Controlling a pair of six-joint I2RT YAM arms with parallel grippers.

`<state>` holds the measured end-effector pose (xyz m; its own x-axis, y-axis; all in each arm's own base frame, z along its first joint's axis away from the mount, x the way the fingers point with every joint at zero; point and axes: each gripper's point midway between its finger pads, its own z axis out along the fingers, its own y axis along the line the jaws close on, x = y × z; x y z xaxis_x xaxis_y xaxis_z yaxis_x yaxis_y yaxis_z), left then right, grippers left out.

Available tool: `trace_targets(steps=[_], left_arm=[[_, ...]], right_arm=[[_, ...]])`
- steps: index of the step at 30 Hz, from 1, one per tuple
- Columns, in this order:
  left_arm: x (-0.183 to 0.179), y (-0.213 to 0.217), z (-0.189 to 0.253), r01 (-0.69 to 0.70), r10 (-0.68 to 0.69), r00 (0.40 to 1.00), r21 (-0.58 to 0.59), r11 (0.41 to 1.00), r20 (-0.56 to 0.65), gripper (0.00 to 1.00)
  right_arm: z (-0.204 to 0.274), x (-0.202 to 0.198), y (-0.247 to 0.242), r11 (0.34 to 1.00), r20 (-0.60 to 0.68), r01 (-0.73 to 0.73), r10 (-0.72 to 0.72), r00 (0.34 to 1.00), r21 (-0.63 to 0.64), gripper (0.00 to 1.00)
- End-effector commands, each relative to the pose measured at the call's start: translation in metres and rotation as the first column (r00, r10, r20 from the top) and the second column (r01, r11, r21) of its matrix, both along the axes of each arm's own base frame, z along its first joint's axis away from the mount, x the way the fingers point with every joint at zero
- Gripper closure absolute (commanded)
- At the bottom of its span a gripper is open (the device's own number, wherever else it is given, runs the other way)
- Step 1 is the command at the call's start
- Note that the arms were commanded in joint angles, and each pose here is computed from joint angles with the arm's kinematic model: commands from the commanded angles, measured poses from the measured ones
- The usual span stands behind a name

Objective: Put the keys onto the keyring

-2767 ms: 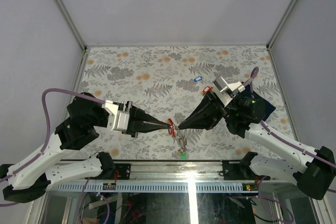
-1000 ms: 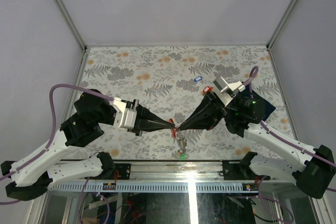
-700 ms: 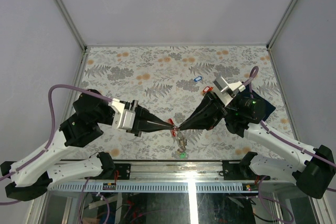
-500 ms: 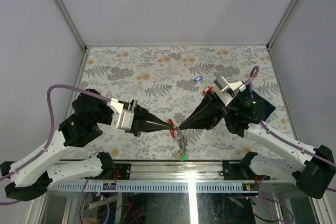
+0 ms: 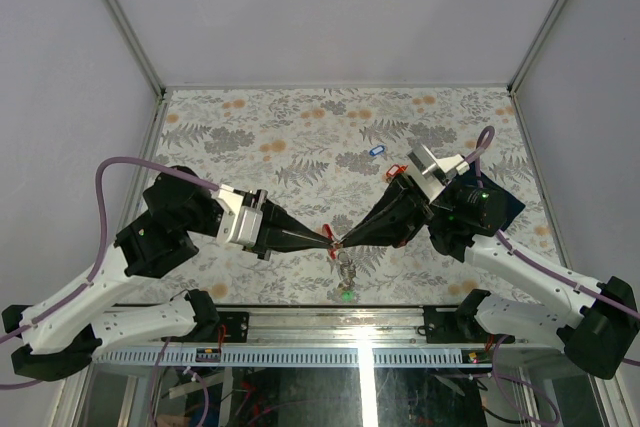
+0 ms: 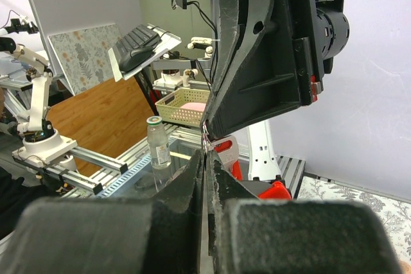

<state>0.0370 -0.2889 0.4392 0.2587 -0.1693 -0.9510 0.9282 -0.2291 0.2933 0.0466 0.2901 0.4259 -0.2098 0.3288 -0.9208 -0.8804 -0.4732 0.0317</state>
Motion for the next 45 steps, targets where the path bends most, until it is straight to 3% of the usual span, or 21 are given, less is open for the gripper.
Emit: trace_targets(steps=[1,45], left_arm=[[-0.007,0.006,0.014,0.03,-0.029,0.999,-0.029,0.999,0.028,1.0],[-0.013,0.012,0.022,0.044,-0.042,0.998,-0.05,0.998,0.05,1.0]], right_arm=[[0.034,-0.006,-0.013,0.992,0.056,0.03,-0.037,0.998,0.12,1.0],[0.027,0.008,-0.009,0.989,0.01,0.103,-0.105,0.994,0.11,1.0]])
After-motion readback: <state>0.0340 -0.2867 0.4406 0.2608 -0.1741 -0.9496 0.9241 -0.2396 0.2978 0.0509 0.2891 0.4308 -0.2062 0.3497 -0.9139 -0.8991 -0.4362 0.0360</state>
